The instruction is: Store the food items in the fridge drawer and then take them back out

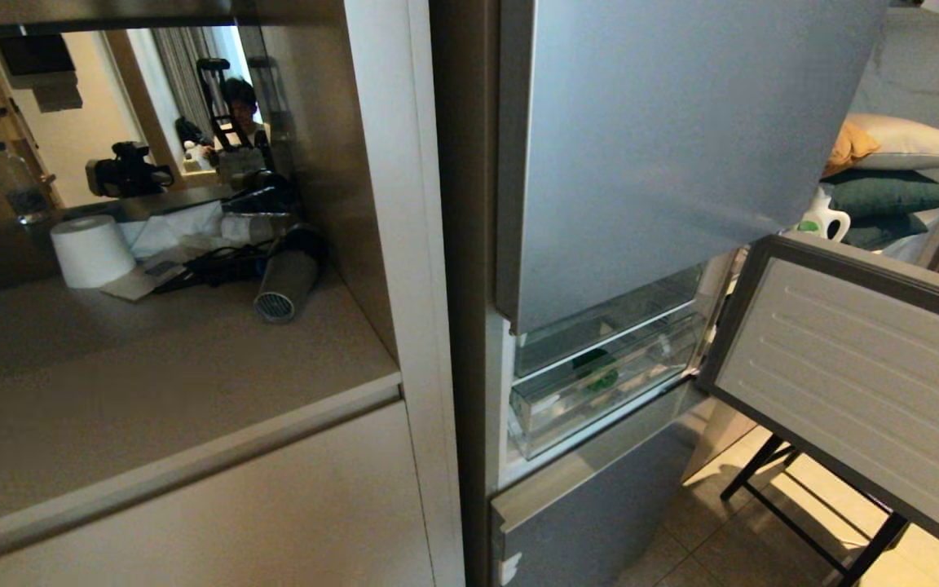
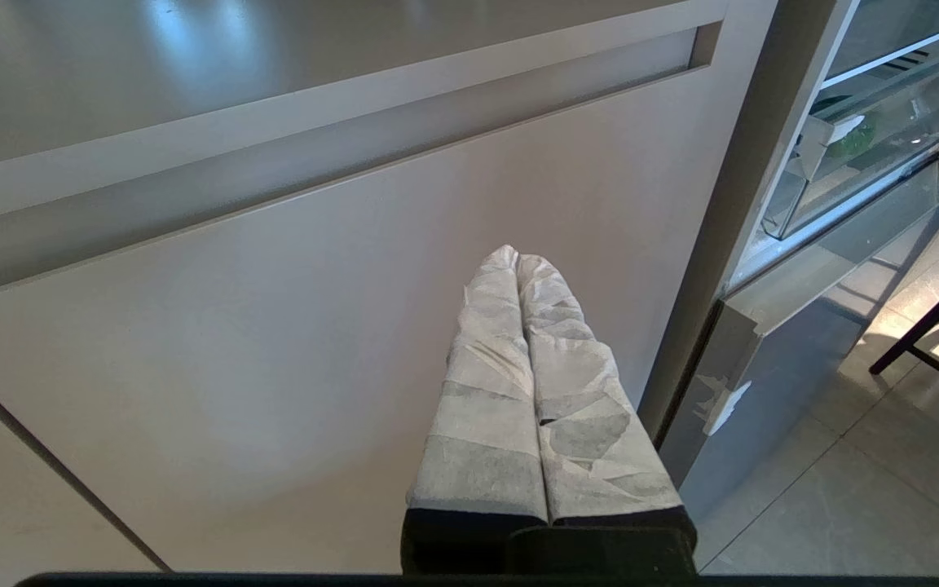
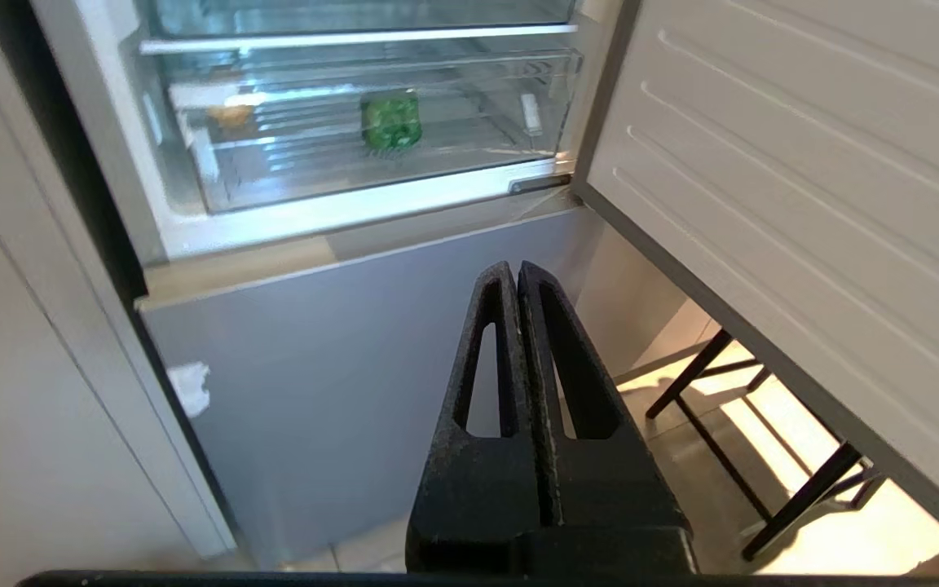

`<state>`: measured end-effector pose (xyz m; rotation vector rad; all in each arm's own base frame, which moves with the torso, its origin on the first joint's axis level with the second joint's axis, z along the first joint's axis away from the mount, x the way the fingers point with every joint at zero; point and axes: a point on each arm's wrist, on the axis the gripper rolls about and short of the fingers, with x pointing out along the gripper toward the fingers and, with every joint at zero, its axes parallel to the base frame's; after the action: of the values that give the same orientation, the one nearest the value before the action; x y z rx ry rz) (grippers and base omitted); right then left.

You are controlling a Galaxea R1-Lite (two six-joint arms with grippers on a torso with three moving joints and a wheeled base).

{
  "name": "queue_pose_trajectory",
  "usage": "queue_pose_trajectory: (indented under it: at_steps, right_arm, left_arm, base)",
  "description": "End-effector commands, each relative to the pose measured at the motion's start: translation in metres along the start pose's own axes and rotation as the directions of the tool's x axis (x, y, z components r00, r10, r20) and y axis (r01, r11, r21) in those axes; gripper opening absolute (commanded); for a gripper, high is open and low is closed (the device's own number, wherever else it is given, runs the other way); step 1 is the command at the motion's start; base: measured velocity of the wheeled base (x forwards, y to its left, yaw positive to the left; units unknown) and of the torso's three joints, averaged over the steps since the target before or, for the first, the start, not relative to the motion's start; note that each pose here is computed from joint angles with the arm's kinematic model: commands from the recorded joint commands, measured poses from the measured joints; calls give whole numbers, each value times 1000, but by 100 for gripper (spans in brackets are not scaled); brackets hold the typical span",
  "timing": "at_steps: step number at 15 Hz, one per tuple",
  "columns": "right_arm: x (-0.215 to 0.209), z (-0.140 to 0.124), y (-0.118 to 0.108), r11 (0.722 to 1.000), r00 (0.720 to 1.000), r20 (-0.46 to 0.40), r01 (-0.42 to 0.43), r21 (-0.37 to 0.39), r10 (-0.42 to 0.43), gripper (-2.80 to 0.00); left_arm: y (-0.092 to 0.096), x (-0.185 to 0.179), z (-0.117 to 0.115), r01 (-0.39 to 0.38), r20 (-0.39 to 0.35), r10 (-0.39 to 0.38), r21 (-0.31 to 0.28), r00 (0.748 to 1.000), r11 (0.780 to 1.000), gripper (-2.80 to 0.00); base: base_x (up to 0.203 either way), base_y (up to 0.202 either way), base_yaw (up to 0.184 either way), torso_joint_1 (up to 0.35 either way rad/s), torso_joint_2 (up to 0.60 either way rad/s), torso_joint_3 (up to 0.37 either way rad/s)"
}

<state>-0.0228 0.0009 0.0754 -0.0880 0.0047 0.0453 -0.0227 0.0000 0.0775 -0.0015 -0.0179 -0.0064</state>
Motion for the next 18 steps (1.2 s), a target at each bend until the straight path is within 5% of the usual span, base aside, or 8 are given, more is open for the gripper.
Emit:
queue_pose_trajectory:
  at_steps: [1, 14, 18]
  right_arm:
    - [0, 0, 0, 1000, 1000, -1, 2, 2, -2, -280]
    - [0, 0, 0, 999, 1000, -4, 18, 34, -18, -280]
    - [0, 0, 0, 999, 1000, -2, 19, 38, -19, -280]
  left_arm:
    - [0, 1, -3, 0, -10, 0, 0, 1000, 1000, -280]
    - [0, 1, -3, 1, -10, -1, 4, 1000, 1000, -280]
    - [0, 1, -3, 1, -10, -1, 4, 1000, 1000, -280]
  base:
    - [0, 0, 0, 0, 0, 0]
    - [0, 0, 0, 0, 0, 0]
    - [1, -131, 6, 2, 3, 1]
